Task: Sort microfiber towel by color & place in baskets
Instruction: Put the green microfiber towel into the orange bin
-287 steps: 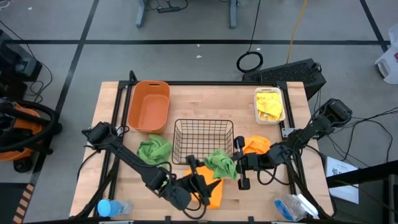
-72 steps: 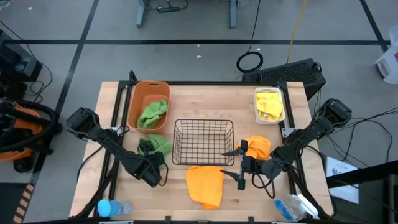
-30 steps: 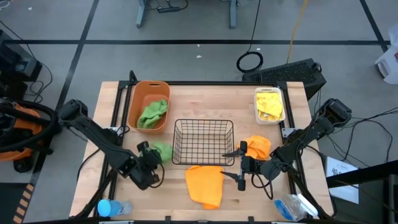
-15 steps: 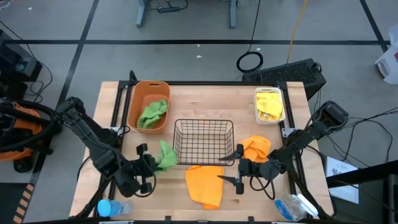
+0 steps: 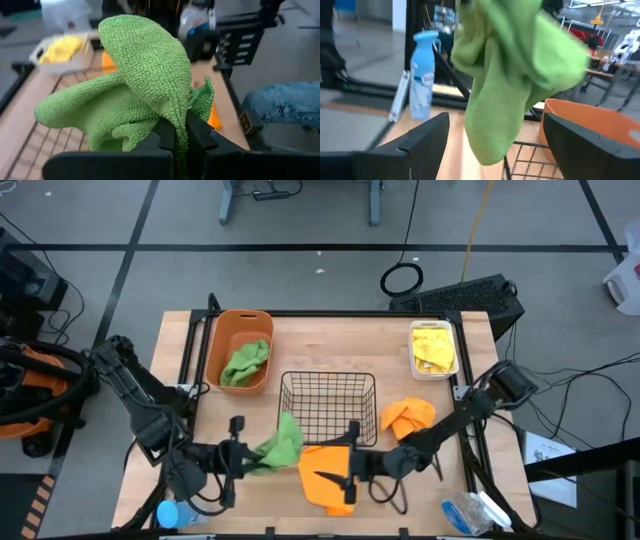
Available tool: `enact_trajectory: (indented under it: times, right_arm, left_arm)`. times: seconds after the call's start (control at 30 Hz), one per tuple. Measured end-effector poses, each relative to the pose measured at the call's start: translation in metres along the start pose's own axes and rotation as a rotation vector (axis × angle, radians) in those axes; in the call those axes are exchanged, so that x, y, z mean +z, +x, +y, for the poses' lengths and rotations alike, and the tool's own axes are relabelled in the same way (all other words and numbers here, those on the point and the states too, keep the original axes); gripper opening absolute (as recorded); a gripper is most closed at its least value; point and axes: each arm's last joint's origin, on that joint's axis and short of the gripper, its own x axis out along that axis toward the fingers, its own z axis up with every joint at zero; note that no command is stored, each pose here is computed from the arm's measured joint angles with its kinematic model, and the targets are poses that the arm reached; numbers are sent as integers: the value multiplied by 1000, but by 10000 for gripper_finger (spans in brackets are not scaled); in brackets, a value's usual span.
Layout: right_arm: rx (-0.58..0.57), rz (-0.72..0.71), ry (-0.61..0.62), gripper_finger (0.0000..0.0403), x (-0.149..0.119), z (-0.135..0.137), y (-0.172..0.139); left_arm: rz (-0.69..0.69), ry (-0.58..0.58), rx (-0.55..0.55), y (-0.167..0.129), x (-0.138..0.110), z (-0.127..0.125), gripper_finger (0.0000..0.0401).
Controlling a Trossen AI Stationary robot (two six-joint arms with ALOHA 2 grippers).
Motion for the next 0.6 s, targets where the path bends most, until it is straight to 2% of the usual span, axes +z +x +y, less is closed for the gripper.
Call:
enact_trajectory:
  times: [0.17,0.33,0.5,0.6]
  right_arm:
    - [-20,56,-6,318,18,-2,21]
    - [-19,121,-50,309,28,-4,28]
    - [80,103,16,262,34,-11,36]
    - [90,111,30,213,32,-15,39]
  left_arm:
    - [-71,65,-22,-4,14,-1,13]
    - [-120,137,-30,-8,23,-2,13]
    - [-166,194,-30,-8,28,-2,13]
    - [-176,207,-26,-7,30,-2,13]
